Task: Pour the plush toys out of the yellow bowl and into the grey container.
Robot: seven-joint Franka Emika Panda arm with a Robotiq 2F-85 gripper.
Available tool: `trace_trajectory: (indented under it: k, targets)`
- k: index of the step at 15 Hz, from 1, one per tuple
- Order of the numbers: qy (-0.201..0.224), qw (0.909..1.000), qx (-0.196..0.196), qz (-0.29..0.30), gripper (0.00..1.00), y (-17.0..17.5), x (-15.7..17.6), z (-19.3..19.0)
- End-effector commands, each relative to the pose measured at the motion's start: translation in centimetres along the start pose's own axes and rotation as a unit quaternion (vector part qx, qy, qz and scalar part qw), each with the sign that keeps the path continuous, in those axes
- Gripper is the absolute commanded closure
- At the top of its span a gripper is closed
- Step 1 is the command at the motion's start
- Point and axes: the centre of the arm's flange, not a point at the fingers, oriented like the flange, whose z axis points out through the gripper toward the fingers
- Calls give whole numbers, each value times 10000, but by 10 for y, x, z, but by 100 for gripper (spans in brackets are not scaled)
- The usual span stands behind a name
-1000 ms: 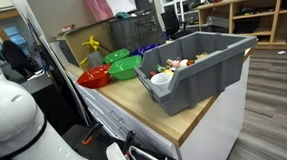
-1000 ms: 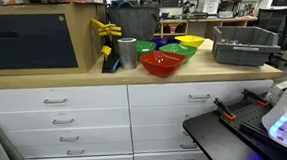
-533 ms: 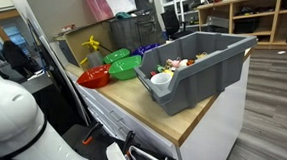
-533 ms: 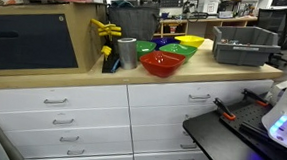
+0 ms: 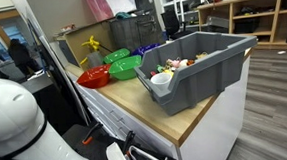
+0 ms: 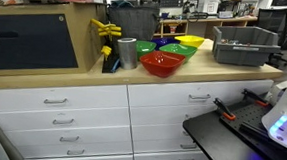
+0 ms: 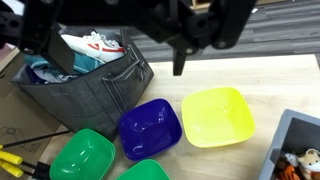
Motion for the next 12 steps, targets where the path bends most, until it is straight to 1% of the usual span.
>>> trace_trajectory:
  k: [1,5,9,10,11,12]
  targets:
    - [187,9985,-164,484,0,-1,-66,57]
    - [265,9935,-331,1061,0,2,-100,114]
    - [317,9868,-519,1499,0,6,-152,168]
    - [163,9910,-394,1270,0,6,-98,152]
    - [113,9906,-424,1297,0,7,-108,163]
    - [106,9906,-425,1293,0,7,-109,163]
